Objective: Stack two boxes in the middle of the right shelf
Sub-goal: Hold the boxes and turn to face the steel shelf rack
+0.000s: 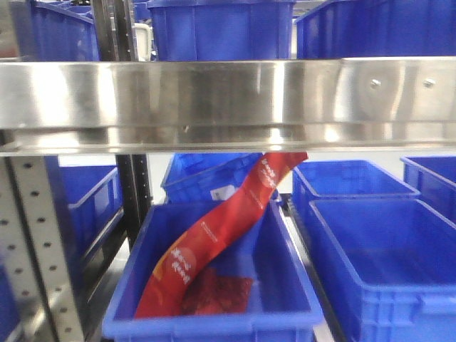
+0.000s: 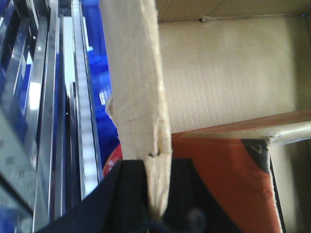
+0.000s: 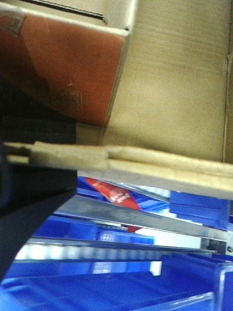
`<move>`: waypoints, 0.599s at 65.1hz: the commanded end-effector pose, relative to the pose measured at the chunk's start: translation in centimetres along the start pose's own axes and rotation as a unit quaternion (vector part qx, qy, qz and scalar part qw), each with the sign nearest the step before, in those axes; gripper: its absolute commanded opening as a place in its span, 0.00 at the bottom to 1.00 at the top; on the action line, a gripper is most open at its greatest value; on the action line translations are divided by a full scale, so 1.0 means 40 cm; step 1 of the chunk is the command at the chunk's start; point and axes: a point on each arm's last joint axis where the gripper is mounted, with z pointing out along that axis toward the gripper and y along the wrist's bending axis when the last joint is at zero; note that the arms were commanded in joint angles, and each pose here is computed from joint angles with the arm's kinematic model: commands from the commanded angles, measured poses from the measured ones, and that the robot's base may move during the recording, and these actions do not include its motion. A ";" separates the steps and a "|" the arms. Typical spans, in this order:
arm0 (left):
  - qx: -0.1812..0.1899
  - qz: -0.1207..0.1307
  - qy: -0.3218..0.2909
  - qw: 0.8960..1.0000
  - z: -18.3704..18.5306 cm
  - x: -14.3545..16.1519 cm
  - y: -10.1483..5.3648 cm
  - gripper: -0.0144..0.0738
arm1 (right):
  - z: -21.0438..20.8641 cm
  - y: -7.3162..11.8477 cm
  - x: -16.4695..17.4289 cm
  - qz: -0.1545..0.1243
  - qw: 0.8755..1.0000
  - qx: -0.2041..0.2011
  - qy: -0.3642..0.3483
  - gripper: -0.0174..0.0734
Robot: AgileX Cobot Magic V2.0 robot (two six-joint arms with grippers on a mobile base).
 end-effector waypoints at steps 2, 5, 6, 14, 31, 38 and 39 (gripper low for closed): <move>-0.020 0.005 -0.045 0.999 -0.033 -0.020 0.015 0.04 | -0.021 -0.010 -0.012 -0.017 0.999 0.024 -0.025 0.02; -0.020 0.005 -0.045 0.999 -0.033 -0.020 0.015 0.04 | -0.021 -0.010 -0.012 -0.017 0.999 0.024 -0.025 0.02; -0.020 0.005 -0.045 0.999 -0.033 -0.020 0.015 0.04 | -0.021 -0.010 -0.012 -0.017 0.999 0.024 -0.025 0.02; -0.020 0.005 -0.045 0.999 -0.033 -0.020 0.015 0.04 | -0.021 -0.010 -0.012 -0.017 0.999 0.024 -0.025 0.02; -0.020 0.005 -0.045 0.999 -0.033 -0.020 0.015 0.04 | -0.021 -0.010 -0.012 -0.017 0.999 0.024 -0.025 0.02; -0.020 0.005 -0.043 0.999 -0.030 -0.020 0.014 0.04 | -0.021 -0.010 -0.012 -0.017 0.999 0.024 -0.025 0.02; -0.020 0.005 -0.043 0.999 -0.030 -0.020 0.014 0.04 | -0.021 -0.010 -0.012 -0.017 0.999 0.024 -0.025 0.02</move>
